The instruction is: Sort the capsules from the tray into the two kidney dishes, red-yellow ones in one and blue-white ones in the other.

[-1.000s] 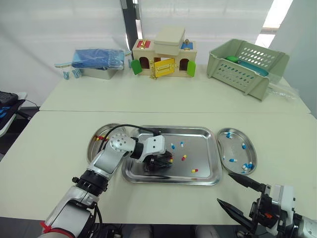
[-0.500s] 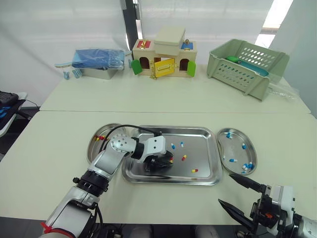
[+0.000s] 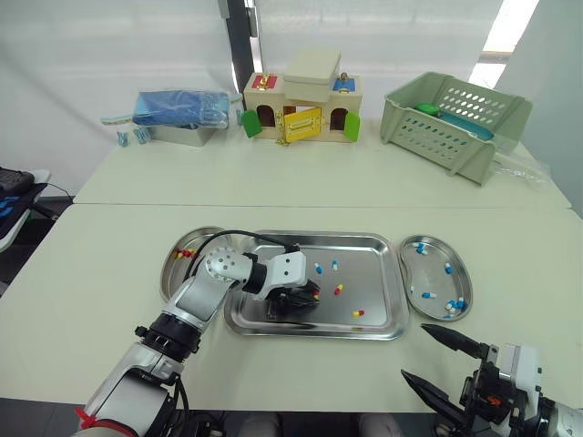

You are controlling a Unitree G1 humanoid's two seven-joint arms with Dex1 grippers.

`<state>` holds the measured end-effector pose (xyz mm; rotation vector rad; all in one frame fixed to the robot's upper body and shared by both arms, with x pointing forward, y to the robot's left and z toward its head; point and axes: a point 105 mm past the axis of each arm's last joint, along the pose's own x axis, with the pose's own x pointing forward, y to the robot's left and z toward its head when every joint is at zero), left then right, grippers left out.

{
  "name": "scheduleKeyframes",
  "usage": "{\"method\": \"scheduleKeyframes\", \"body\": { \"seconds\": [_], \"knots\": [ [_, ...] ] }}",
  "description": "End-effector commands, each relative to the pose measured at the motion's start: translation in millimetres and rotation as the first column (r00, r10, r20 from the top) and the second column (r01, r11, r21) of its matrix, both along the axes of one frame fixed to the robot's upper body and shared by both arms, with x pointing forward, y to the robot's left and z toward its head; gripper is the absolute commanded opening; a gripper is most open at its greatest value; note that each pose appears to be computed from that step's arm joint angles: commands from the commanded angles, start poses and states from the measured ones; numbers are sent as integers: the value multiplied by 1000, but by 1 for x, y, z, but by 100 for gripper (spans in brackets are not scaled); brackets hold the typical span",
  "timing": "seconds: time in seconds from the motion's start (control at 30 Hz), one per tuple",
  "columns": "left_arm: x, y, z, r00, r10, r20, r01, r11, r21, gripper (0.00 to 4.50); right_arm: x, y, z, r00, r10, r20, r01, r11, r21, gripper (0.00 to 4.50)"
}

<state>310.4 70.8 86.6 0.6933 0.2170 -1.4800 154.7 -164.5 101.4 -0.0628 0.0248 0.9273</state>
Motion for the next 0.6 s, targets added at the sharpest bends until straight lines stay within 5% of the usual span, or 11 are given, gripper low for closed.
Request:
{"method": "scheduleKeyframes", "body": {
  "seconds": [0.03,0.33,0.6],
  "knots": [
    [-2,-1,6,1000,2,12,-2,1000,-7,102,-1,5,12,998,18,52,-19,1000,3,450],
    [2,62,61,947,317,51,-309,944,-116,102,0,18,16,984,169,52,-170,985,13,450],
    [-4,142,84,742,669,51,-656,739,-153,102,11,22,20,957,281,67,-282,959,10,450]
  ]
}}
